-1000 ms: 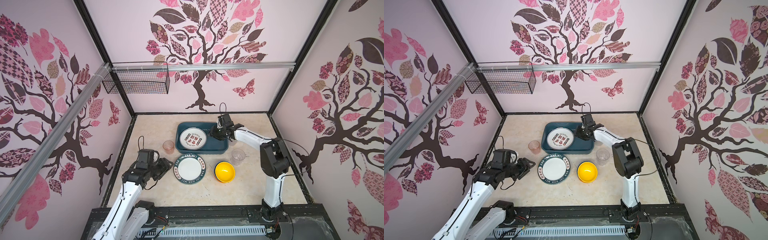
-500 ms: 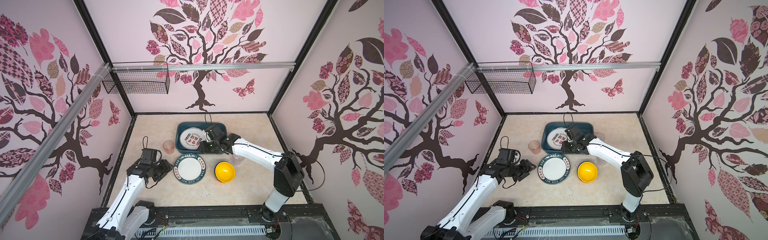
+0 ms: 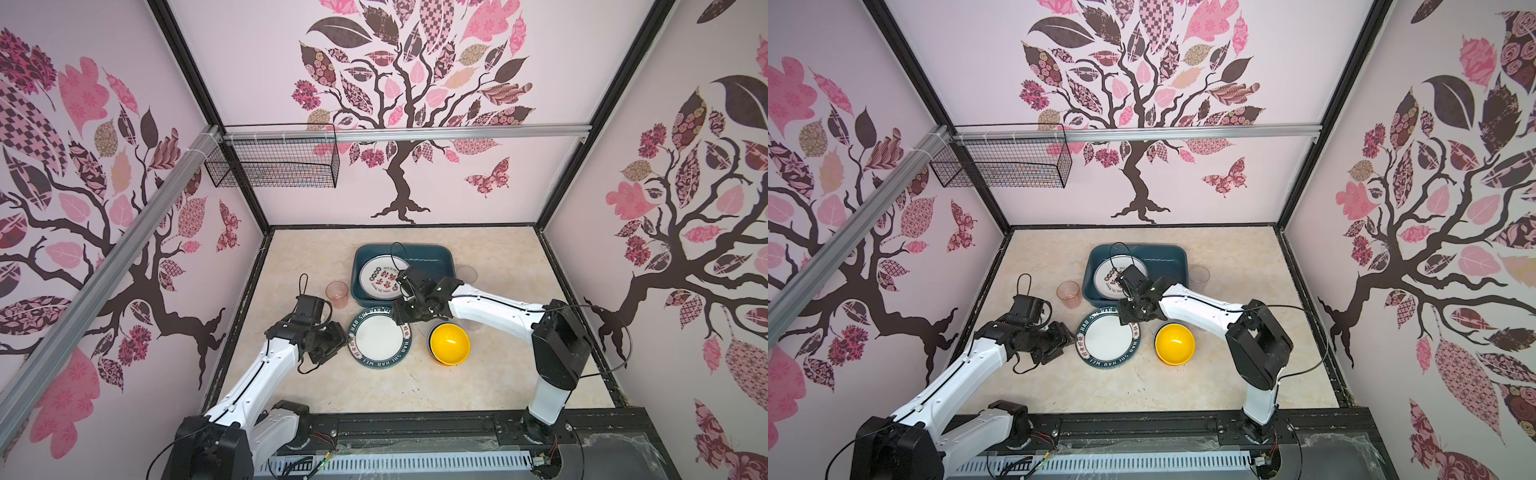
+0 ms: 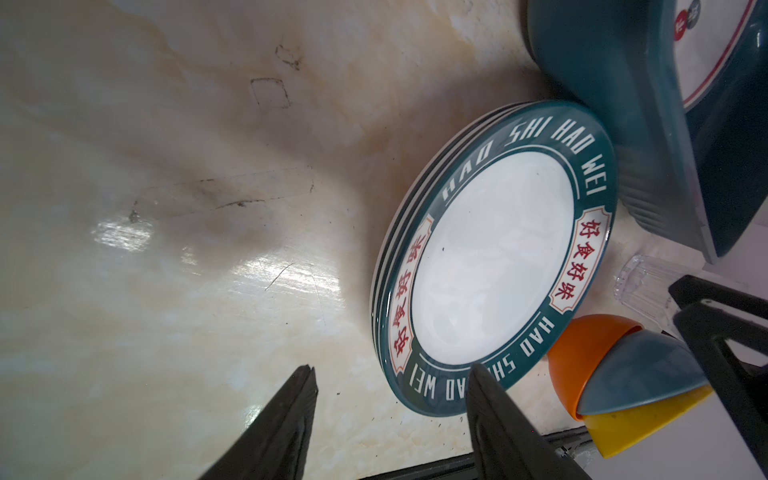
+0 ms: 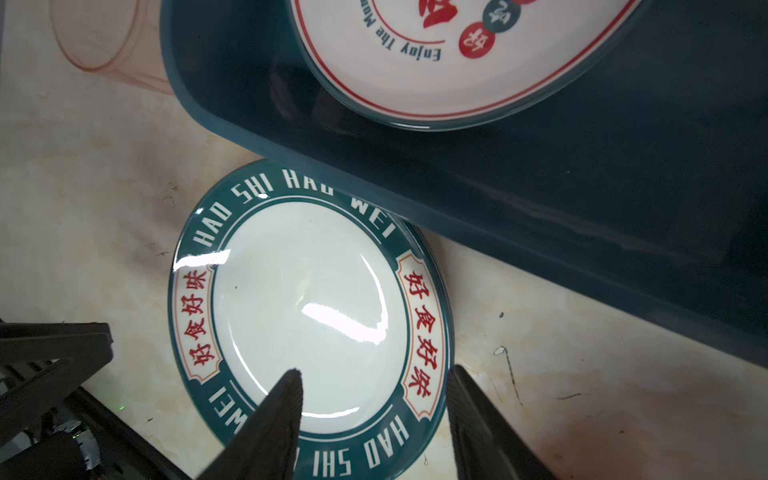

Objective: Place the mixed dishes into the plastic bin
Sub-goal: 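Move right gripper to the green-rimmed plate stack rim while left gripper approaches its near edge, then lower both grippers around the green-rimmed plate stack edges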

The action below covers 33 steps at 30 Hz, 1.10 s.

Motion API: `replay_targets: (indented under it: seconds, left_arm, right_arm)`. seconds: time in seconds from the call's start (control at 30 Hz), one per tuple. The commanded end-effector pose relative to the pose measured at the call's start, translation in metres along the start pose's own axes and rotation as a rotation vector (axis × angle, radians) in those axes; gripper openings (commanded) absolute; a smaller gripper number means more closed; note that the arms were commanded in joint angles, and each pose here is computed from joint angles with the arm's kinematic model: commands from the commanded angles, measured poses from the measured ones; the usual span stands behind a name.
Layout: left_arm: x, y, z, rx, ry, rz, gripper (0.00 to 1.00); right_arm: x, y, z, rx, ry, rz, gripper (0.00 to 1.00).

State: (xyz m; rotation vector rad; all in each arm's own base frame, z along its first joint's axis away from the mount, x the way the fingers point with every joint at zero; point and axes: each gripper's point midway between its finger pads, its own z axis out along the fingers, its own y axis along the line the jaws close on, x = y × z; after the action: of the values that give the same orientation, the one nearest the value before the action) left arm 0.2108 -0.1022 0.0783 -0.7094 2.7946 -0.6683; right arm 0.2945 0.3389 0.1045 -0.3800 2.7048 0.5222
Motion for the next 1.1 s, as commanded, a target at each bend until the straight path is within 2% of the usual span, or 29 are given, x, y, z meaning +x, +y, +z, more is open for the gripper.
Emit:
replay_targets:
  seconds: [0.0,0.53,1.07]
  left_arm:
    - [0.001,0.006,0.008,-0.017,-0.002,0.013,0.61]
    - [0.004,0.01,0.025,-0.03,0.039,0.015,0.58]
    - [0.006,0.013,0.035,-0.032,0.061,0.008,0.49]
  right_arm:
    - [0.011,-0.011,0.012,0.057,0.046,-0.014,0.59]
    - [0.023,-0.015,0.043,0.065,0.1,-0.019,0.62]
    - [0.024,-0.011,0.049,0.041,0.11,-0.015,0.54]
